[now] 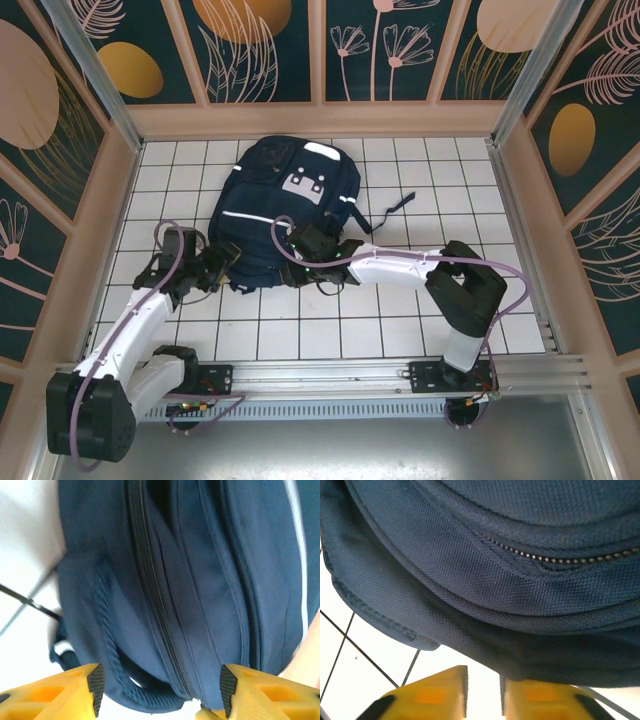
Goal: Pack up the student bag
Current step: Zip the student bag at the top-center of the table.
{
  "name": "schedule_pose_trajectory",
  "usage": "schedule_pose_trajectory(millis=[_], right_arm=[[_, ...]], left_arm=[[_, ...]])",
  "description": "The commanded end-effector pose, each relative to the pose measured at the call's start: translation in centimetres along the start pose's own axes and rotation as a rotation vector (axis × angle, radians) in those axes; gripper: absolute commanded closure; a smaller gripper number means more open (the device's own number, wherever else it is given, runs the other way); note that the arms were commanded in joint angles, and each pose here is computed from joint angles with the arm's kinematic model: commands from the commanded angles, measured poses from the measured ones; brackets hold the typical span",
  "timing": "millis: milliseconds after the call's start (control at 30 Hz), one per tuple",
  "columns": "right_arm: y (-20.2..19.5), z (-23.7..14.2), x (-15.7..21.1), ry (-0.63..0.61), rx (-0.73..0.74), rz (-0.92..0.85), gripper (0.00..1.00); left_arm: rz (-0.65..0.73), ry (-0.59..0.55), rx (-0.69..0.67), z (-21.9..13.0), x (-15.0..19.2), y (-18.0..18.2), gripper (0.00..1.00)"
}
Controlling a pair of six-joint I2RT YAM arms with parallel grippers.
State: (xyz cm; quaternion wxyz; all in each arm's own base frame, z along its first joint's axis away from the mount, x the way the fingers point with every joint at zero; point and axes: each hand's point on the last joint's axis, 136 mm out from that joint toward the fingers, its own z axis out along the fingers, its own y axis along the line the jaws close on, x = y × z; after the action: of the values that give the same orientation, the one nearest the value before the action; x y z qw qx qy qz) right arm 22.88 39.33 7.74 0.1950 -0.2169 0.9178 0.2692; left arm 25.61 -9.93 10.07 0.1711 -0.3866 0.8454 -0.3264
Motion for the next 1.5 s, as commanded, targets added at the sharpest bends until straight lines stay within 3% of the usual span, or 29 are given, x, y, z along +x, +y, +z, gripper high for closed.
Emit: schedule_pose_trajectory(millis=[0, 267, 367, 433, 633, 833, 900, 967, 1167, 1367, 1467], right_arm=[[0.9, 0.2, -1.0, -0.039, -0.052, -0.008, 0.66], [0.7, 0.6, -1.6, -0.063, -0.094, -0.003, 0.53], [0.4, 0.7, -2.4, -0.084, -0.094, -0.007, 0.52], [0.3, 0.7, -3.0, -0.101, -0.098, -0.013, 0.49], [-0.1, 1.7, -4.5, -0.133, -0.098, -0.037, 0.44], [1.0, 1.7, -6.1, -0.176, -0.149, -0.082, 0.40], [2.0, 1.6, -6.3, -0.182, -0.198, -0.103, 0.40], [2.8, 1.3, -6.6, -0.189, -0.240, -0.115, 0.40], [4.8, 0.5, -6.6, -0.203, -0.323, -0.144, 0.42], [6.0, 0.2, -6.5, -0.198, -0.361, -0.152, 0.59], [6.2, 0.5, -6.3, -0.186, -0.357, -0.160, 0.58]], left_arm=[[-0.082, 0.025, 0.084, 0.6, 0.9, -2.0, 0.37], [-0.057, 0.048, 0.032, 3.6, 1.3, -2.2, 0.44], [-0.044, 0.042, 0.024, 4.3, 1.0, -2.3, 0.68], [-0.034, 0.036, 0.006, 4.5, 0.8, -2.1, 0.75], [-0.019, 0.043, 0.001, 4.9, 1.0, -2.2, 0.84], [-0.004, 0.060, -0.007, 5.1, 1.4, -2.2, 0.84], [-0.003, 0.061, -0.008, 5.1, 1.4, -2.2, 0.78], [-0.001, 0.060, -0.008, 5.1, 1.3, -2.4, 0.67], [0.003, 0.065, -0.006, 5.3, 1.3, -2.7, 0.63], [0.004, 0.070, -0.010, 5.6, 1.3, -2.6, 0.64], [0.004, 0.071, -0.010, 5.6, 1.4, -2.6, 0.63]])
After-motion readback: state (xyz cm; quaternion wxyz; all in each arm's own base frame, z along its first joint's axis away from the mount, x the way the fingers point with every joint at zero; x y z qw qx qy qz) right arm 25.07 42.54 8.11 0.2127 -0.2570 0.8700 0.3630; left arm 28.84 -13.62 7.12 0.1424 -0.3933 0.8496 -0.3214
